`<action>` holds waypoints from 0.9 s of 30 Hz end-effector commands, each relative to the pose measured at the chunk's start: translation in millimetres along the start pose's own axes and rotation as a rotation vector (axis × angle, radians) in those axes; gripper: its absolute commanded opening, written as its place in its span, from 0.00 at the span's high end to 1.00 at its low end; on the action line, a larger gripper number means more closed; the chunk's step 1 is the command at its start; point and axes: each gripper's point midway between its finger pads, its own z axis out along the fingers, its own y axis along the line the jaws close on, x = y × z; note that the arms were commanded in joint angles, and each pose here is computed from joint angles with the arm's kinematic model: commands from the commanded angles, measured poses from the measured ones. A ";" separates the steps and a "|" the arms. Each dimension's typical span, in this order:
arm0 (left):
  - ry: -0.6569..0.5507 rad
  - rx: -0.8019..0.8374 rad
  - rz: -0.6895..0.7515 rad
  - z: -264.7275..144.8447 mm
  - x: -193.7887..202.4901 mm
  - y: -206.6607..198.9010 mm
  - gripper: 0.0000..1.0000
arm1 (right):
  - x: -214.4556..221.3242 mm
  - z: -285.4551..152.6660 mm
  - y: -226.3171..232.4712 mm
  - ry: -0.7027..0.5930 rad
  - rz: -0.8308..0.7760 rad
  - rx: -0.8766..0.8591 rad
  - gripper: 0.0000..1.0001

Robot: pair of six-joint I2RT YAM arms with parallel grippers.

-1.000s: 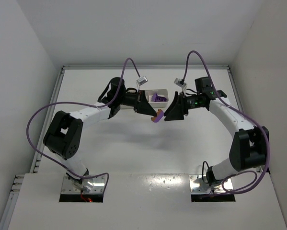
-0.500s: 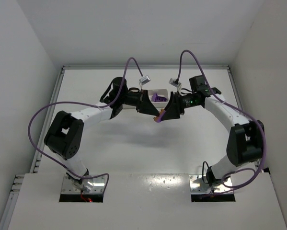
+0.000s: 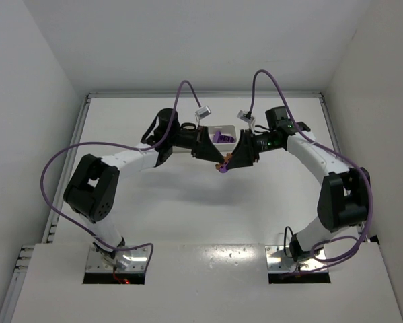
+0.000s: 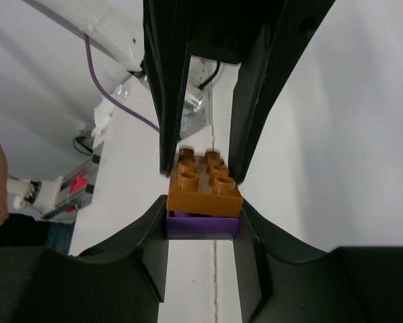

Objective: Sort the legos into containers by color

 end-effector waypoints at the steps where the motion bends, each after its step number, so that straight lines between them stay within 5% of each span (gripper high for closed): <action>1: -0.109 -0.041 0.105 -25.5 -41.4 -2.3 0.88 | -6.3 -2.1 11.8 -0.021 -0.128 -0.029 0.96; 11: -0.254 -0.180 0.210 -80.8 -101.2 12.9 0.89 | 14.6 -13.9 14.4 -0.019 -0.144 0.062 0.96; 22: -0.212 -0.963 0.233 -131.3 -97.2 150.6 0.89 | 7.4 -30.2 4.3 -0.039 -0.167 0.162 0.96; 27: -0.161 -1.085 0.196 -132.4 -92.9 193.4 0.89 | 2.1 -33.6 -1.7 -0.045 -0.155 0.179 0.96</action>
